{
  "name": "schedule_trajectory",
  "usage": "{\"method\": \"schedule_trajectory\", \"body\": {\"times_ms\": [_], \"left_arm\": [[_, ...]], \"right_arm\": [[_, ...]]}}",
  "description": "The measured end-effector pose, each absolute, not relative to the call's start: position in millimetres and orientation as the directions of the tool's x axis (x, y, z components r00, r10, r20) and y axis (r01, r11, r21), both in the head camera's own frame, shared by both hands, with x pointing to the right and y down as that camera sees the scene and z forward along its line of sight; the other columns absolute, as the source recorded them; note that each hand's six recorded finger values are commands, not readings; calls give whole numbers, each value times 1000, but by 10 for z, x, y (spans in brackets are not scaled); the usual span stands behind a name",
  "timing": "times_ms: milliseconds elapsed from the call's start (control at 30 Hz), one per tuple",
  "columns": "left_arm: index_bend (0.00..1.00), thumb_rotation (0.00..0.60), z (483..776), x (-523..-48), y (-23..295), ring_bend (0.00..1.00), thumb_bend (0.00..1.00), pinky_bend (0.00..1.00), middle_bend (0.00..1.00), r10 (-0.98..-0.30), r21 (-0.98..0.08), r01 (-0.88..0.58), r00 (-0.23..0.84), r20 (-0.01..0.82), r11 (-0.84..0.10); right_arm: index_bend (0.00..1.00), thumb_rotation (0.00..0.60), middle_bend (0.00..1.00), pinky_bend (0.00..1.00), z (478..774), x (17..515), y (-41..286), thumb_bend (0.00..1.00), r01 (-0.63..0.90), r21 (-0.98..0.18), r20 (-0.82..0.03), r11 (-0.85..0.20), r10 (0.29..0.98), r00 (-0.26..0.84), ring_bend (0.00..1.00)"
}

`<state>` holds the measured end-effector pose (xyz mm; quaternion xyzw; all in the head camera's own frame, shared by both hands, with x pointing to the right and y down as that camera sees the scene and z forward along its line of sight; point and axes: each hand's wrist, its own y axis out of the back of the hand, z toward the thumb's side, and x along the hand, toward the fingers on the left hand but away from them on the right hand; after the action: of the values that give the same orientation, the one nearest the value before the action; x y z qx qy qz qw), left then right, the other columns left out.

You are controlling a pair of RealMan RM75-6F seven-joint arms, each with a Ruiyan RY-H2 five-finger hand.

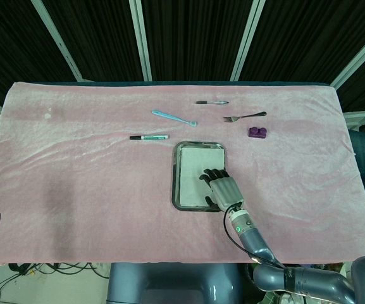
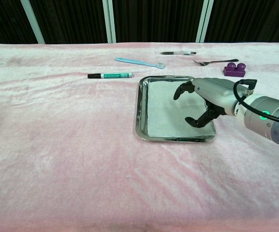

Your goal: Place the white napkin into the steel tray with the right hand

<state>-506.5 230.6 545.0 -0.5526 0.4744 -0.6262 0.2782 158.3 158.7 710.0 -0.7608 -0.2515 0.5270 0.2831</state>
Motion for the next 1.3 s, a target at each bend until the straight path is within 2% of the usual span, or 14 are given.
{"method": "schedule_trajectory", "body": {"times_ms": [567, 1300], "left_arm": [[151, 600, 5443, -5072, 2304, 0, 396, 0, 47, -873, -901, -181, -236, 428, -393], [151, 600, 5444, -5074, 2300, 0, 396, 0, 46, -873, -901, -180, -234, 428, -394]], "right_arm": [[263, 600, 155, 156, 7349, 1485, 1588, 357, 39, -662, -709, -748, 643, 291, 166], [261, 600, 155, 156, 7424, 1407, 1611, 357, 20, -645, -729, -764, 622, 287, 166]]}}
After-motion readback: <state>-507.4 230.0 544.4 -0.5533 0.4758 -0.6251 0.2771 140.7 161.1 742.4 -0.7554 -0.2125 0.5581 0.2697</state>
